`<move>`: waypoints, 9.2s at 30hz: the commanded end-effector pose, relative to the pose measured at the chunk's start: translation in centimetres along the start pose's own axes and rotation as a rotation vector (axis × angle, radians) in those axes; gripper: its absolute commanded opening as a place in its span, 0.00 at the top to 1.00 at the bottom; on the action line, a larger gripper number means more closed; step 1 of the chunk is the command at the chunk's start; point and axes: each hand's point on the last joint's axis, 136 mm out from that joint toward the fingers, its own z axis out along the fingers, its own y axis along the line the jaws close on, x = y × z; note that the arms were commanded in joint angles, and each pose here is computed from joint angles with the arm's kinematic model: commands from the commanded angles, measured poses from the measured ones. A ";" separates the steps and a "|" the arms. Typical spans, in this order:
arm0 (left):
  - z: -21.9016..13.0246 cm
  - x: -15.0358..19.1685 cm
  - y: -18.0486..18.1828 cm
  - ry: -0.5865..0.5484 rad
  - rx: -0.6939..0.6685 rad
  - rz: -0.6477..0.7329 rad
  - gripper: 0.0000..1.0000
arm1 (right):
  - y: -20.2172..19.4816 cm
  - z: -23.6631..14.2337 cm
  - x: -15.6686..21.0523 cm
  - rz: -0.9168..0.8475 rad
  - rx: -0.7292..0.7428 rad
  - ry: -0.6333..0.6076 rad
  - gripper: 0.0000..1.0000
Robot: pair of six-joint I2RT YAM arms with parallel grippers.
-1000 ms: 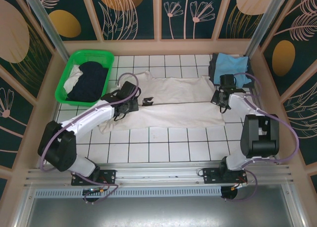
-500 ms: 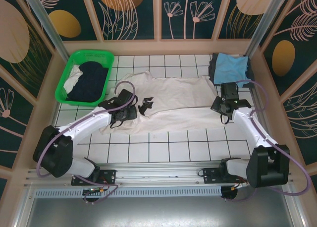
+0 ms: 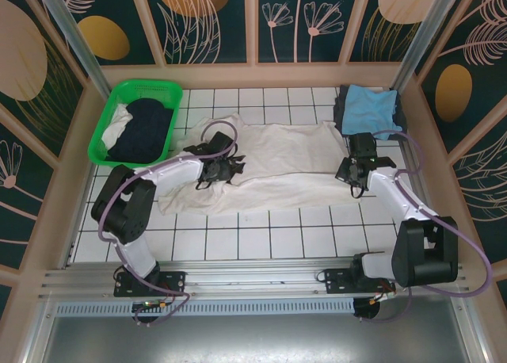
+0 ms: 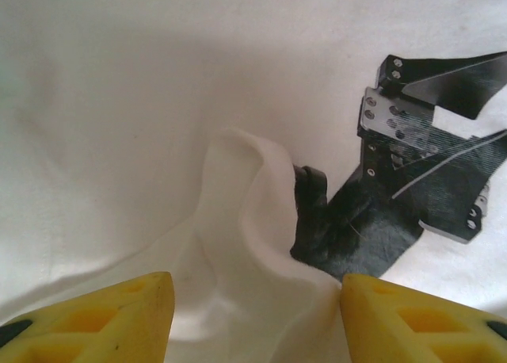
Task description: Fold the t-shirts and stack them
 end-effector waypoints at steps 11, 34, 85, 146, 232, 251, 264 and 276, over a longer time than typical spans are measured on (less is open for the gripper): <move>-1.7 -3.3 -0.3 -0.076 -0.026 0.013 1.00 | -0.2 -0.4 -1.1 -0.007 0.004 -0.040 1.00; -14.3 6.3 10.7 -0.117 0.001 -0.128 1.00 | -1.9 -8.6 2.6 0.144 -0.121 -0.098 1.00; -2.8 -1.8 6.0 -0.017 -0.353 0.064 0.89 | -4.5 5.5 0.2 0.178 0.026 0.043 0.97; -5.5 4.1 8.4 -0.060 -0.074 -0.223 0.64 | 6.6 -1.0 3.9 0.005 -0.366 0.038 0.45; -4.1 10.5 11.8 -0.032 -0.061 -0.340 0.90 | 32.7 1.3 20.5 -1.184 -0.568 -0.015 0.92; -3.2 11.1 13.0 0.006 -0.170 -0.285 0.95 | 31.7 2.1 10.2 -1.011 -0.448 -0.088 0.86; -3.6 11.0 13.1 0.008 -0.173 -0.285 0.58 | 28.4 -1.7 11.9 -0.897 -0.501 -0.095 0.60; -5.2 3.6 4.1 -0.079 0.169 -0.184 0.44 | 13.9 2.9 8.3 -0.441 -0.260 0.024 0.58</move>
